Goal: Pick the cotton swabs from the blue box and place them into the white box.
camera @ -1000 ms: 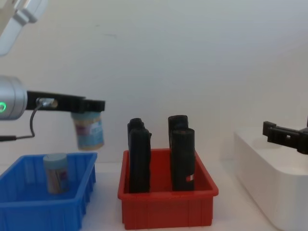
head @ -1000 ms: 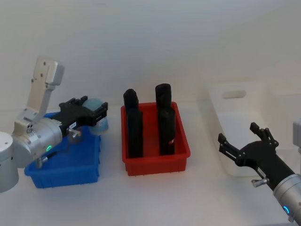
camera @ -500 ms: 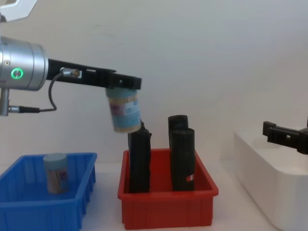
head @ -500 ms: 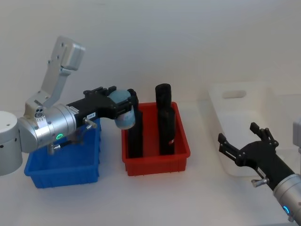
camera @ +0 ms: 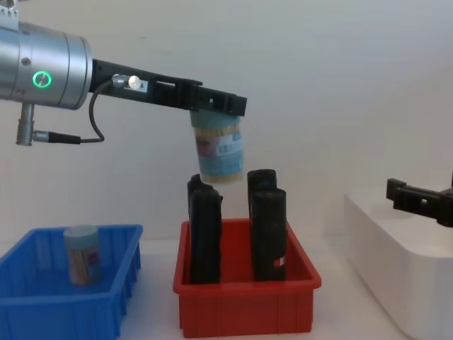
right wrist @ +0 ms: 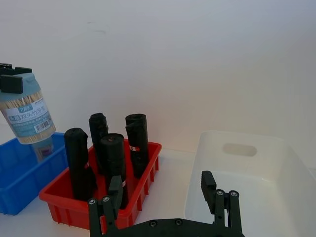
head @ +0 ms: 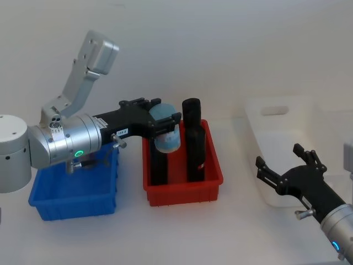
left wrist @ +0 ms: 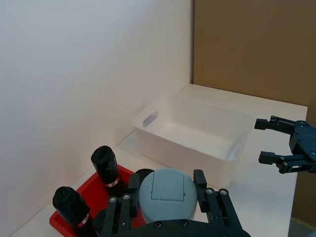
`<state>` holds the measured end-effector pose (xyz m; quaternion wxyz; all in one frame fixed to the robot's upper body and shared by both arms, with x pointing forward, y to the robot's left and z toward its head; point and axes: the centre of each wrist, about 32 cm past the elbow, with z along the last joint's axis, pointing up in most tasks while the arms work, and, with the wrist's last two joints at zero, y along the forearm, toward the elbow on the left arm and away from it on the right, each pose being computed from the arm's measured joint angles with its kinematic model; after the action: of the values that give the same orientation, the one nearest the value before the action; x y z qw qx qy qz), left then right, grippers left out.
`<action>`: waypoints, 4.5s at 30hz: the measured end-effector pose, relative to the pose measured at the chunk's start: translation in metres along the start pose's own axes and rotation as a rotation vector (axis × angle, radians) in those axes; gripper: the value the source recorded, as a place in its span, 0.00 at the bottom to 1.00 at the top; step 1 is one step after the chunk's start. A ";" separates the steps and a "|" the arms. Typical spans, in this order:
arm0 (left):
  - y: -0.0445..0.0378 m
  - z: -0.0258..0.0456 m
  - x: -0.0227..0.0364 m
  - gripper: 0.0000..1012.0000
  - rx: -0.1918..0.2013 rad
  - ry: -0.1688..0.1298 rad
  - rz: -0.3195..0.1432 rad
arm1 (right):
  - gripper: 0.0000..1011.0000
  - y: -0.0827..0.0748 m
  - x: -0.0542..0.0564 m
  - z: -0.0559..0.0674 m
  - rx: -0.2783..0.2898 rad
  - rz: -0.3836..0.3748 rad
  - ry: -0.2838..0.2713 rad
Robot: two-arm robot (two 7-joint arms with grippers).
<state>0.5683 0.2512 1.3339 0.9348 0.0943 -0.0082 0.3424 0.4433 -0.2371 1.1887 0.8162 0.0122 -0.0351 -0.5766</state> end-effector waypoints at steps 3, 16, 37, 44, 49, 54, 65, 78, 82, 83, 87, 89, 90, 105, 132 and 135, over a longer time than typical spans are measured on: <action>-0.0006 0.0020 -0.0006 0.65 0.000 -0.004 -0.014 | 0.99 0.000 0.000 0.000 0.000 0.000 0.000; -0.0022 0.0076 -0.0020 0.65 0.002 -0.015 -0.053 | 0.99 0.000 0.000 0.000 0.001 0.005 0.000; -0.0029 0.0096 -0.0028 0.65 0.003 -0.018 -0.068 | 0.99 0.021 -0.003 0.016 0.007 0.206 -0.042; -0.0029 0.0099 -0.0028 0.65 0.003 -0.019 -0.070 | 0.99 0.038 -0.011 0.024 0.015 0.295 -0.062; -0.0029 0.0101 -0.0028 0.65 0.003 -0.019 -0.070 | 0.99 0.050 -0.016 0.030 0.019 0.346 -0.078; -0.0029 0.0102 -0.0028 0.65 0.003 -0.019 -0.071 | 0.99 0.059 -0.020 0.034 0.017 0.389 -0.094; -0.0029 0.0102 -0.0027 0.65 0.003 -0.019 -0.072 | 0.99 0.075 -0.029 0.041 -0.003 0.452 -0.133; -0.0029 0.0101 -0.0027 0.65 0.003 -0.019 -0.072 | 0.99 0.087 -0.033 0.040 -0.026 0.466 -0.154; -0.0029 0.0102 -0.0027 0.65 0.003 -0.019 -0.072 | 0.99 0.091 -0.034 0.040 -0.027 0.467 -0.158; -0.0029 0.0101 -0.0027 0.65 0.003 -0.019 -0.072 | 0.99 0.091 -0.034 0.040 -0.027 0.467 -0.160; -0.0029 0.0101 -0.0027 0.65 0.003 -0.019 -0.072 | 0.99 0.095 -0.036 0.039 -0.025 0.468 -0.164; -0.0029 0.0101 -0.0027 0.65 0.003 -0.019 -0.072 | 0.99 0.096 -0.036 0.039 -0.023 0.468 -0.165; -0.0029 0.0102 -0.0027 0.65 0.003 -0.019 -0.071 | 0.99 0.097 -0.036 0.038 -0.022 0.468 -0.165; -0.0029 0.0101 -0.0027 0.65 0.003 -0.019 -0.071 | 0.99 0.108 -0.041 0.038 -0.001 0.459 -0.162; -0.0030 0.0101 -0.0028 0.81 0.003 -0.019 -0.071 | 0.63 0.120 -0.046 0.037 0.019 0.485 -0.115; -0.0030 0.0101 -0.0028 0.90 0.003 -0.019 -0.071 | 0.63 0.121 -0.046 0.038 0.020 0.485 -0.115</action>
<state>0.5686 0.2453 1.3431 0.9461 0.0991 -0.0131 0.3080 0.5388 -0.1521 1.2315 0.9272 -0.0212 -0.0892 -0.3630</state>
